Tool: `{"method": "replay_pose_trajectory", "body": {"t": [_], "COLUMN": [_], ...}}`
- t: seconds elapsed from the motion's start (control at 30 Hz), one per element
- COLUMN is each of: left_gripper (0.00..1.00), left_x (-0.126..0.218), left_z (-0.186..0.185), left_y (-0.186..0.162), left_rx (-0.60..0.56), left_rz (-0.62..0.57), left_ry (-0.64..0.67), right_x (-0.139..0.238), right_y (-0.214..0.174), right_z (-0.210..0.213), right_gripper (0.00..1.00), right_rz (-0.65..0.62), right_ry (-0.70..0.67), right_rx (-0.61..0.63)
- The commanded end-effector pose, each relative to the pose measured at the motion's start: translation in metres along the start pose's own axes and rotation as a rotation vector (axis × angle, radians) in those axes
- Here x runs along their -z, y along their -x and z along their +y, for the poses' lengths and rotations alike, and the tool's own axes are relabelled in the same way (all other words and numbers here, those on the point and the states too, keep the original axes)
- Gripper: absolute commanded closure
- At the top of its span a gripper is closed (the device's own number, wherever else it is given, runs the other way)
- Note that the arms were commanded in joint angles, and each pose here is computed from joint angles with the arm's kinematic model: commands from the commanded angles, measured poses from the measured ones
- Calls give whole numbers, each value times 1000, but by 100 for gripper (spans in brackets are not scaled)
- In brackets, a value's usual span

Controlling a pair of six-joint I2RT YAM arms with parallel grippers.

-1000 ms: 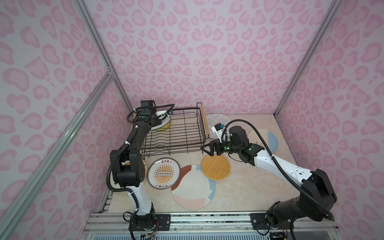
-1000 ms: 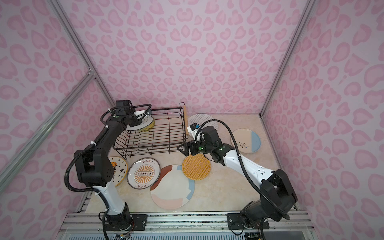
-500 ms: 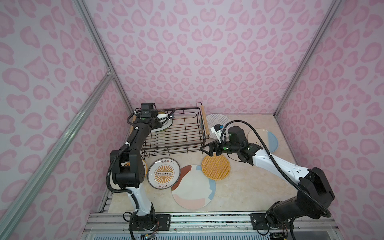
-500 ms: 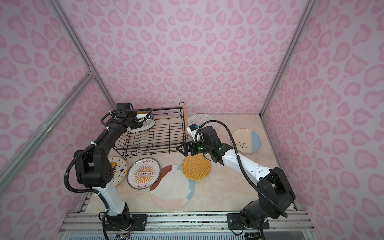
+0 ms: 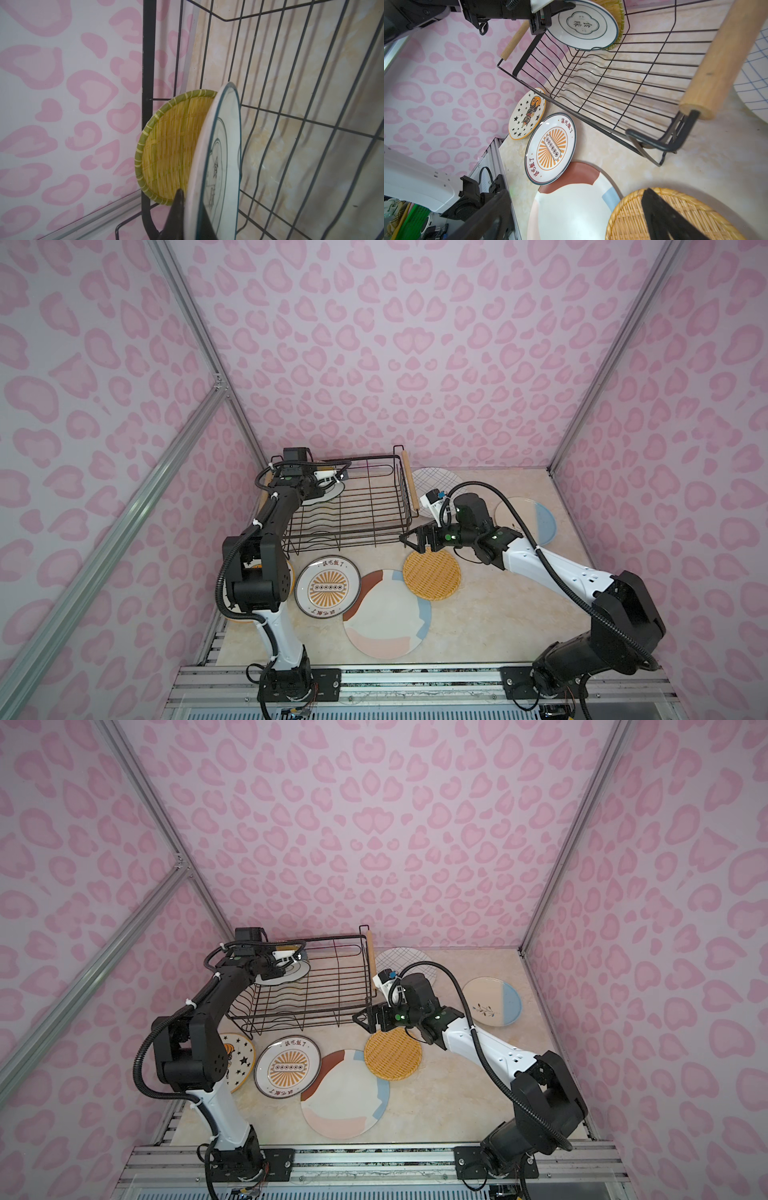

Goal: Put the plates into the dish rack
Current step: 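Lower the teal-rimmed plate upright into the rack beside the bamboo tray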

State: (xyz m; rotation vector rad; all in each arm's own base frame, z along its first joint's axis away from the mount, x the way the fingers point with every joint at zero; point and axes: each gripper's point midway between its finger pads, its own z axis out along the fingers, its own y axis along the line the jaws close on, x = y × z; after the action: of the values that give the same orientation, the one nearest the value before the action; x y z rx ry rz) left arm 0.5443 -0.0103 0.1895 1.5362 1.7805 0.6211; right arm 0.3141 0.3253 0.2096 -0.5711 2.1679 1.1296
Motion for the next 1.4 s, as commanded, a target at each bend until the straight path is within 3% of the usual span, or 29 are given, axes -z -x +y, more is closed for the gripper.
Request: {"method": "replay_pose_trajectory", "body": {"t": [0.0,0.53,0.63,1.0,1.37], "left_gripper": [96,96,87,70,55], "left_x": [-5,-21,-19,-8,-12], "left_z": [7,7,11,18,41], "left_y": [2,-7,-7,-8,-24], "left_rx": [-15,-12,-10,17,55], "left_rz": [-14,43,48,47,125], "left_ry": [27,91,113,165,290], "right_x": [0,2,2,1,5], "right_y": [2,3,3,6,9], "right_z": [1,2,3,4,9], "right_gripper": [2,2,2,2,2], "right_rz": [-3,-11,-12,-18,-28], "right_ry": [2,3,8,14,25], "right_rx": [9,1,-6,-7,-3]}}
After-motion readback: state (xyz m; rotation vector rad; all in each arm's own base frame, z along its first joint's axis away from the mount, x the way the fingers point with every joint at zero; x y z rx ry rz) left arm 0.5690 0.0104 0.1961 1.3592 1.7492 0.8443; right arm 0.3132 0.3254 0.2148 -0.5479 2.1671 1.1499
